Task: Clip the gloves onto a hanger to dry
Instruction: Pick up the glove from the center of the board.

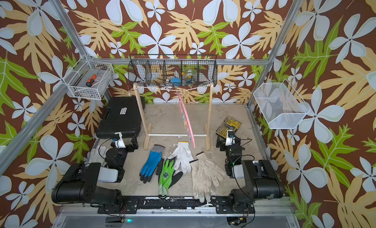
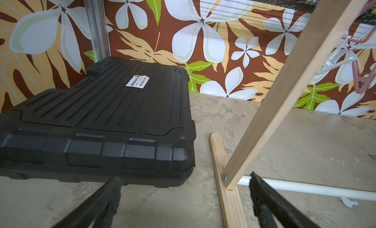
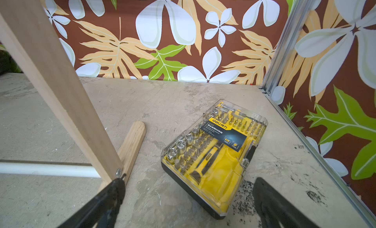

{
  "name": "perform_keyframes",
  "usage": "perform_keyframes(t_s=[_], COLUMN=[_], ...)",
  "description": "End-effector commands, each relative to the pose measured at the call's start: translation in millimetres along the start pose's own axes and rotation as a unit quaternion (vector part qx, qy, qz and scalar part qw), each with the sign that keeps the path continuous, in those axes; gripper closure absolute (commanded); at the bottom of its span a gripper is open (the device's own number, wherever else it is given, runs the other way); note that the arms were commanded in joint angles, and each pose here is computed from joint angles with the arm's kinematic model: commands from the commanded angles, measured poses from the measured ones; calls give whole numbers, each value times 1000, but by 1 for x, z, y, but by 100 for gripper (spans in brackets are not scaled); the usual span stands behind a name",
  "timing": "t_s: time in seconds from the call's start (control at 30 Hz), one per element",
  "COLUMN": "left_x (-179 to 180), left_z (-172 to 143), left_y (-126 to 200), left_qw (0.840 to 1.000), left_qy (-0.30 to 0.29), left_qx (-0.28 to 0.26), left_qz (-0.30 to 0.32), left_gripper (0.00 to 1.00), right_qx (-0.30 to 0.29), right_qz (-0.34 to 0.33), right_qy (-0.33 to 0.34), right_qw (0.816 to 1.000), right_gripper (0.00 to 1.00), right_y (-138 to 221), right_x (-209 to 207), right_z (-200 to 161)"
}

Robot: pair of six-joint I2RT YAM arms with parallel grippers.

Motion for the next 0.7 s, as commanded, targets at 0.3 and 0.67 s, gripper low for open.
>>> perform_keyframes(t_s=[0.3, 0.67], left_x=[-1, 0], left_z=[3, 6], left_y=[-1, 1], left_qw=[1000, 1000], left_qy=[-2, 0], left_qx=[-6, -11], left_qz=[-4, 5], left_gripper=[0, 0], right_qx=[-8, -30], right_qz=[-1, -10], right_qy=[0, -4], right_qw=[1000, 999], right_gripper=[0, 0], right_y=[0, 7], right_x=[0, -3], right_z=[3, 20])
Point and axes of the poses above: each gripper's point midway between its finger pads, its own y axis back along the fingers, its own x axis along the line the jaws close on, z = x × y, the point moved 7 cm from there along y, back along the fingers, and after that the axes turned 2 degrees about y, right-handed, at the moved point
